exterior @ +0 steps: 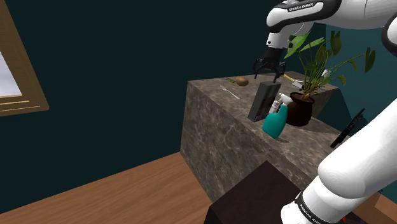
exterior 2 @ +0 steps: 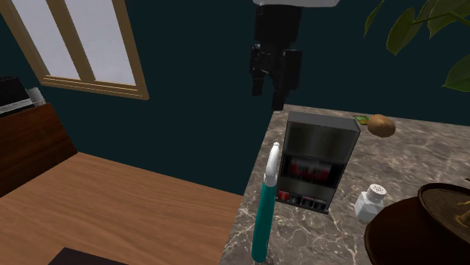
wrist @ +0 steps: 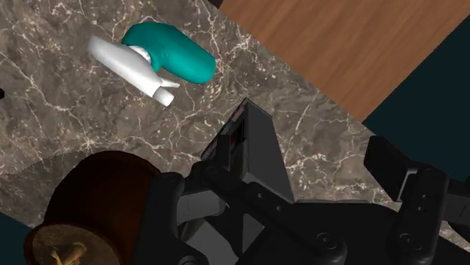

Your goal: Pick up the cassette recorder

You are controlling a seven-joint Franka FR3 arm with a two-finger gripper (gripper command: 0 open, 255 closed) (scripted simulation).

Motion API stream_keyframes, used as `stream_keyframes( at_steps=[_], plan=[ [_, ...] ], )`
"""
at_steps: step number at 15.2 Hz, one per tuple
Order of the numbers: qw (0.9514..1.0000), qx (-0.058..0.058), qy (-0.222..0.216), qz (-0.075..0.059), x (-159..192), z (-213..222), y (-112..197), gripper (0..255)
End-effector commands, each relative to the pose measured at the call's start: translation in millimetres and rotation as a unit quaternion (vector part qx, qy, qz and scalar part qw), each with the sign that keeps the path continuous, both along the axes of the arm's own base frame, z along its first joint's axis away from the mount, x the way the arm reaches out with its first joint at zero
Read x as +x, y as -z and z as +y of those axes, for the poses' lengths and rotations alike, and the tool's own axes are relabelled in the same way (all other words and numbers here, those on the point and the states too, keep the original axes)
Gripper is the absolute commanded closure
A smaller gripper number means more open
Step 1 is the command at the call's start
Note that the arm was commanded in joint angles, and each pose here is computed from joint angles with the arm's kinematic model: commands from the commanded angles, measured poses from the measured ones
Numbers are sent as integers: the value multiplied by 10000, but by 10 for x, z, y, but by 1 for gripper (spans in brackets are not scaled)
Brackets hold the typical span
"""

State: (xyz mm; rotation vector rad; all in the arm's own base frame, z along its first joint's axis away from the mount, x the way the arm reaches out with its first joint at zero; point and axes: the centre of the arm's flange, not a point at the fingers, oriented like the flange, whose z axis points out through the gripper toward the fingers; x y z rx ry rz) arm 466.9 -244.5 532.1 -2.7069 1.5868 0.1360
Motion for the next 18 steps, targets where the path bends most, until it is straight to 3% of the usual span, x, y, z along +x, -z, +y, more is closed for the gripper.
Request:
stream_keyframes(
  at_steps=[1, 4, 13, 14, 18],
  plan=[
    [9991, 0, 432, 12, 64, -263, 67, 0],
    [9951, 4, 993, 29, 112, -618, 151, 0],
    [9951, 4, 993, 29, 111, -618, 551, 0],
    [9951, 4, 993, 30, 111, -625, 540, 255],
    [9951, 4, 993, 30, 106, -623, 541, 255]
  ],
)
